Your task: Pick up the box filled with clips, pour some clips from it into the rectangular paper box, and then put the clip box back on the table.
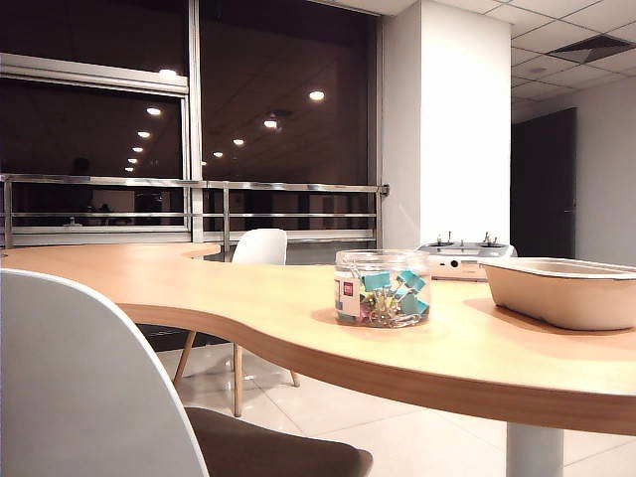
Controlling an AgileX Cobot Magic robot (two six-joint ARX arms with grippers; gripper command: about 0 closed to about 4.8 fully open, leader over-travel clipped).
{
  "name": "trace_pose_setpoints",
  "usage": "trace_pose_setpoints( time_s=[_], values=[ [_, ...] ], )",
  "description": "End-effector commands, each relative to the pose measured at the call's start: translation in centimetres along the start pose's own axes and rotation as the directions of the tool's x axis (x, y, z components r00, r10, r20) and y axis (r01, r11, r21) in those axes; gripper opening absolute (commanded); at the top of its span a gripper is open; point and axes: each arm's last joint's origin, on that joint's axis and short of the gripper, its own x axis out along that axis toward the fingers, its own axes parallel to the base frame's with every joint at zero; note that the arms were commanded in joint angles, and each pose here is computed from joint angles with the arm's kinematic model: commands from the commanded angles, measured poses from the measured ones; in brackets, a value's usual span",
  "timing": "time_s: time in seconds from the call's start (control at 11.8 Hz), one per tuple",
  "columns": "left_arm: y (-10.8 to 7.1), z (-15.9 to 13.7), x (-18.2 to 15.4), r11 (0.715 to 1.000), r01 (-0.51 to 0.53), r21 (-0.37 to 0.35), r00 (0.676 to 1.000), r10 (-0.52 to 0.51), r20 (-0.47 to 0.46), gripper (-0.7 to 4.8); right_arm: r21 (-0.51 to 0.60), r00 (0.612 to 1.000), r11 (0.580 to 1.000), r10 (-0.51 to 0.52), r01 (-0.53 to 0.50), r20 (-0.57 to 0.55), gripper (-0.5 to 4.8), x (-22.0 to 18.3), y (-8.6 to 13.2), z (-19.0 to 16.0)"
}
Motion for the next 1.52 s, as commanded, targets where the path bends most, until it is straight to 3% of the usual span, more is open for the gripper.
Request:
trace_pose_setpoints(
  time_s=[0.08,0.25,0.68,0.85,1.1,1.36,1.52],
  values=[
    [-0.9,-4.4,0.7,0.992,0.048,-0.116,0.998,-0.041,0.057,-0.06,0.006,0.999,1.000,0.001,-0.001,0.047,0.00,-0.5,0.2,0.5],
    [-1.2,-5.6,1.2,0.992,0.049,-0.117,0.999,-0.047,0.013,-0.06,0.006,0.999,1.000,0.001,-0.001,0.047,0.00,-0.5,0.2,0.5],
    [-1.6,-8.8,3.1,0.989,-0.083,-0.124,0.997,0.082,-0.009,-0.06,0.006,0.999,1.000,0.001,-0.001,0.047,0.00,-0.5,0.2,0.5],
    [-1.0,-9.5,3.6,0.978,-0.165,-0.130,0.986,0.167,0.004,-0.06,0.006,0.999,1.000,0.001,-0.001,0.047,0.00,-0.5,0.2,0.5],
    [1.6,-11.0,3.7,0.937,-0.326,-0.124,0.945,0.325,-0.029,-0.06,0.006,0.999,1.000,0.000,0.000,0.047,0.00,-0.5,0.2,0.5],
    [2.5,-12.5,3.7,0.911,-0.392,-0.129,0.920,0.385,-0.080,-0.06,0.006,0.999,1.000,-0.001,0.000,0.047,0.00,-0.5,0.2,0.5],
    [2.6,-12.3,3.6,0.909,-0.409,-0.085,0.912,0.404,-0.066,-0.06,0.006,0.999,1.000,0.001,-0.001,0.047,0.00,-0.5,0.2,0.5]
  ],
)
